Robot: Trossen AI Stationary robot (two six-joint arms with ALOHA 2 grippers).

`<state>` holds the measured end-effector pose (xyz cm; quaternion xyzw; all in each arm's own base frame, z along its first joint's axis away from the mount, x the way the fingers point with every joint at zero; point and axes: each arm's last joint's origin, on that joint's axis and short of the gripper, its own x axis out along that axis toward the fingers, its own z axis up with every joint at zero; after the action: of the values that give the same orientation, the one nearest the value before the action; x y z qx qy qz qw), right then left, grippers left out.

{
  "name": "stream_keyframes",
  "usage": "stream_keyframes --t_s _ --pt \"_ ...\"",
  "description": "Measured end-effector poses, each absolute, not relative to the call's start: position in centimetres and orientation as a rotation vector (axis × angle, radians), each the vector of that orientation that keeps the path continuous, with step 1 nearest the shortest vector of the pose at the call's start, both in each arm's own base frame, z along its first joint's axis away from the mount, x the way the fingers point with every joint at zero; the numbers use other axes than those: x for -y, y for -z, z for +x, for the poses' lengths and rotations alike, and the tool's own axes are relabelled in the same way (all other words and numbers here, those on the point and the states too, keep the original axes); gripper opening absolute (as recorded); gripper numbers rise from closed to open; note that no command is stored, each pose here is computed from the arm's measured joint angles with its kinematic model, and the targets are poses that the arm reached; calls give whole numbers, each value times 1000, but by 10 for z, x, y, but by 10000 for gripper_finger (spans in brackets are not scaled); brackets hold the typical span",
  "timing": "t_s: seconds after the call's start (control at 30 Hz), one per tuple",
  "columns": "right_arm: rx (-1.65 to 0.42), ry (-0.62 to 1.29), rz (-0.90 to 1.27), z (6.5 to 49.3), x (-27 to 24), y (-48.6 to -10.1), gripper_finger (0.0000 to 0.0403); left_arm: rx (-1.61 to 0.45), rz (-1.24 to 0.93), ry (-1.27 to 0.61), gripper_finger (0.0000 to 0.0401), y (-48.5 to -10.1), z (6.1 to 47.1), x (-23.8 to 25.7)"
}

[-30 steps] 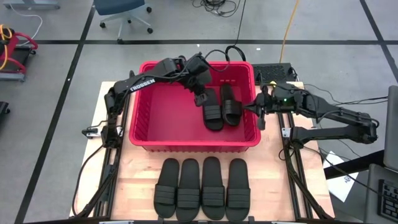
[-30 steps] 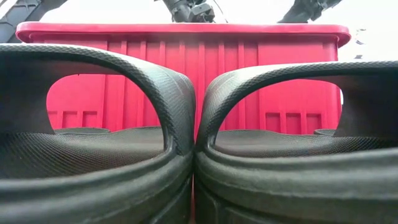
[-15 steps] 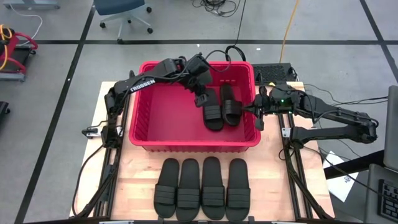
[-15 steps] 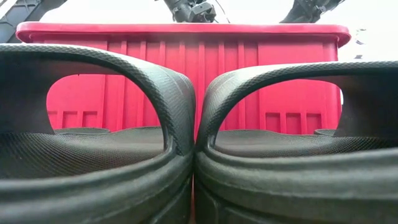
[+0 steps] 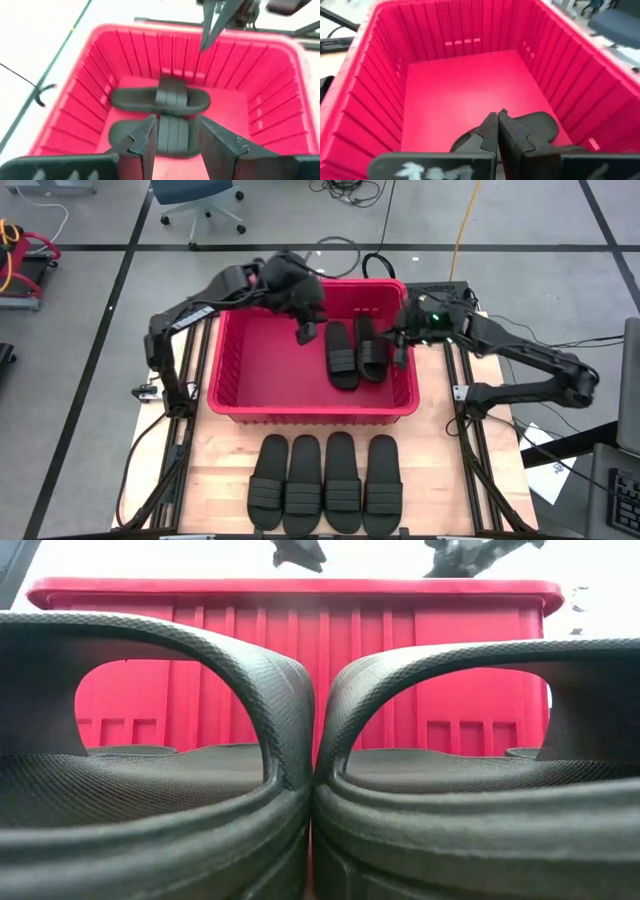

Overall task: Pick and place slides into bin
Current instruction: Put the black slide into the red bin

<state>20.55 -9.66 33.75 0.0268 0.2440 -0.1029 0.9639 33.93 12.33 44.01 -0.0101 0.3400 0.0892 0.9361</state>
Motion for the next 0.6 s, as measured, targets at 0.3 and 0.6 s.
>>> stream_keyframes --t_s 0.3,0.6 --pt "-697 151 62 265 137 -332 0 -607 18 -268 133 -472 309 -105" --pt "-823 131 110 304 160 -299 0 -568 16 -288 133 -485 294 -99"
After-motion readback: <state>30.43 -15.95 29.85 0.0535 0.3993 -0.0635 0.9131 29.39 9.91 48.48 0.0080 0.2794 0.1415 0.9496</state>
